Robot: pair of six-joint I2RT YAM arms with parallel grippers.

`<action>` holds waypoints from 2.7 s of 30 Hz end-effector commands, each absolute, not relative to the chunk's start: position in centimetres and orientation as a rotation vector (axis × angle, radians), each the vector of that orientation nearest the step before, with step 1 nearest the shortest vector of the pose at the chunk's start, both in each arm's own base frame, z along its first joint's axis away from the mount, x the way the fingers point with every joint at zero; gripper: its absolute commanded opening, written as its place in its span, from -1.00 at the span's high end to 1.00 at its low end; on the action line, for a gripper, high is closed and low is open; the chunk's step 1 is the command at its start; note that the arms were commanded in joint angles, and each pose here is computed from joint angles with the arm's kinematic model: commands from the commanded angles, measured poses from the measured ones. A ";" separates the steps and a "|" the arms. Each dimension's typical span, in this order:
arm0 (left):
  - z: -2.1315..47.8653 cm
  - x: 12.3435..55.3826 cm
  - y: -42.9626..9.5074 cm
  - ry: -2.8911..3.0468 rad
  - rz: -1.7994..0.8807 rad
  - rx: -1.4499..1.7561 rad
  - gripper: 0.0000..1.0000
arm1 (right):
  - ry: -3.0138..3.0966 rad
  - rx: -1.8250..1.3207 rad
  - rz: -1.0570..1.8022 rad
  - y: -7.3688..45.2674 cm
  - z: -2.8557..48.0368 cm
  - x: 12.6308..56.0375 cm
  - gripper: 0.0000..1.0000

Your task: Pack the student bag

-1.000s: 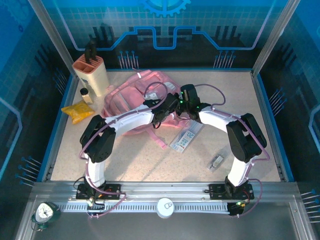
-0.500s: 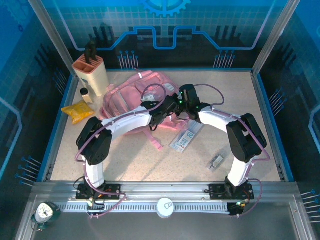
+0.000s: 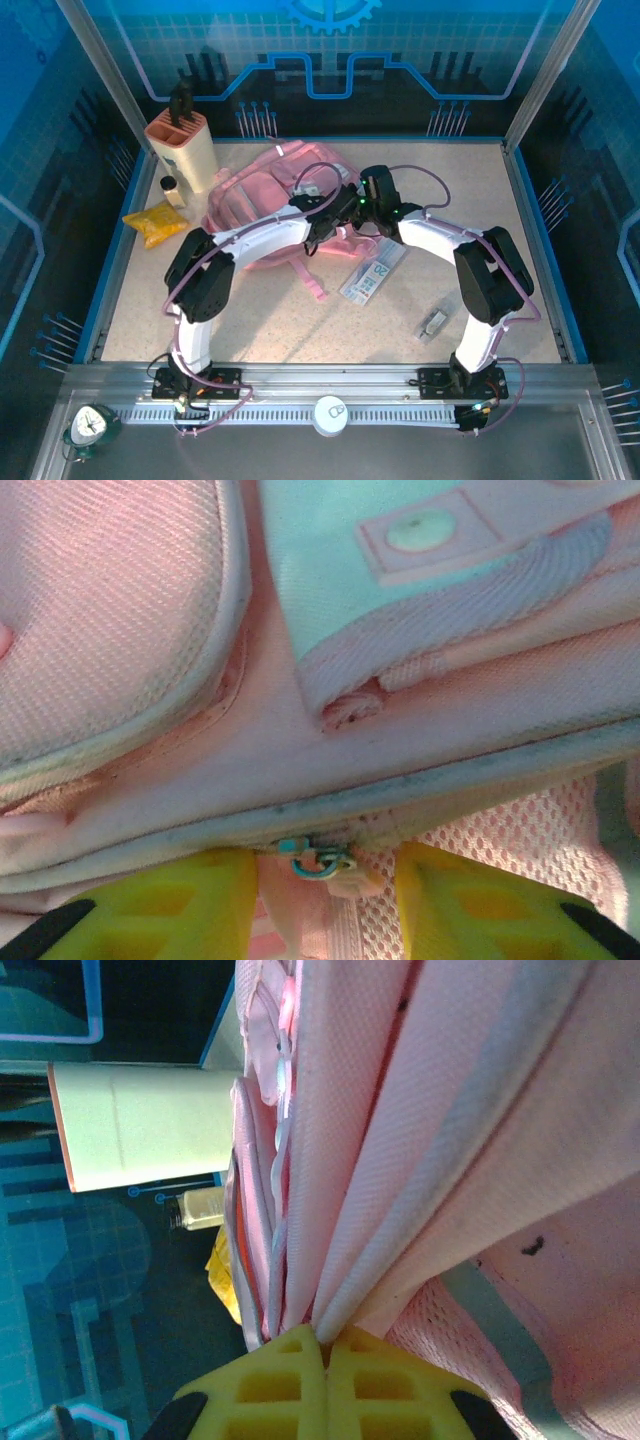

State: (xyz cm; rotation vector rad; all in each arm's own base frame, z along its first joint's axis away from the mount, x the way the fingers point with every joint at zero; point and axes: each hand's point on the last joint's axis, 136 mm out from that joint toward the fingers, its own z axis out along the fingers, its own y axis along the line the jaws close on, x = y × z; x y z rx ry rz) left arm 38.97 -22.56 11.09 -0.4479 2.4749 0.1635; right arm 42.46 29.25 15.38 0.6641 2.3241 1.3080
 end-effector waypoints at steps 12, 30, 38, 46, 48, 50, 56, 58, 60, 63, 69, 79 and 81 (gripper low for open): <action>12.7 40.0 -21.7 2.433 0.150 -0.424 0.76 | 2.176 0.609 1.355 28.2 19.5 44.7 1.00; 13.0 34.0 -24.1 2.701 -0.499 -0.374 1.00 | 2.175 0.675 1.243 25.3 17.2 47.3 1.00; 14.1 34.2 -23.2 2.696 -0.408 -0.416 1.00 | 2.202 0.660 1.191 25.5 15.7 47.1 1.00; 8.6 28.5 -15.6 2.869 -0.038 -0.362 1.00 | 2.219 0.648 1.175 23.5 16.1 49.0 1.00; 8.2 28.4 -14.8 2.868 0.023 -0.322 1.00 | 2.226 0.636 1.157 23.5 16.2 49.0 1.00; 7.6 28.8 -15.2 2.880 -0.002 -0.287 1.00 | 2.225 0.608 1.162 24.2 16.5 48.6 1.00; 6.0 32.6 -17.8 2.837 -0.077 -0.274 0.91 | 2.238 0.579 1.182 25.6 16.5 47.7 1.00; 5.6 33.4 -18.5 2.825 -0.112 -0.269 0.79 | 2.243 0.574 1.171 25.7 16.4 47.4 1.00; 5.1 33.8 -18.9 2.820 -0.129 -0.277 0.67 | 2.248 0.574 1.173 25.8 16.2 47.1 1.00; 4.5 33.9 -18.0 2.818 -0.047 -0.305 0.65 | 2.249 0.576 1.184 25.9 16.1 47.1 1.00; 4.2 33.6 -17.5 2.819 -0.032 -0.316 0.88 | 2.244 0.544 1.155 25.7 16.5 47.1 1.00; 8.0 30.3 -13.9 2.811 -0.023 -0.201 1.00 | 2.285 0.556 1.110 21.7 15.3 51.9 1.00; 7.9 29.8 -13.5 2.830 0.005 -0.215 1.00 | 2.294 0.549 1.125 21.2 14.8 53.7 1.00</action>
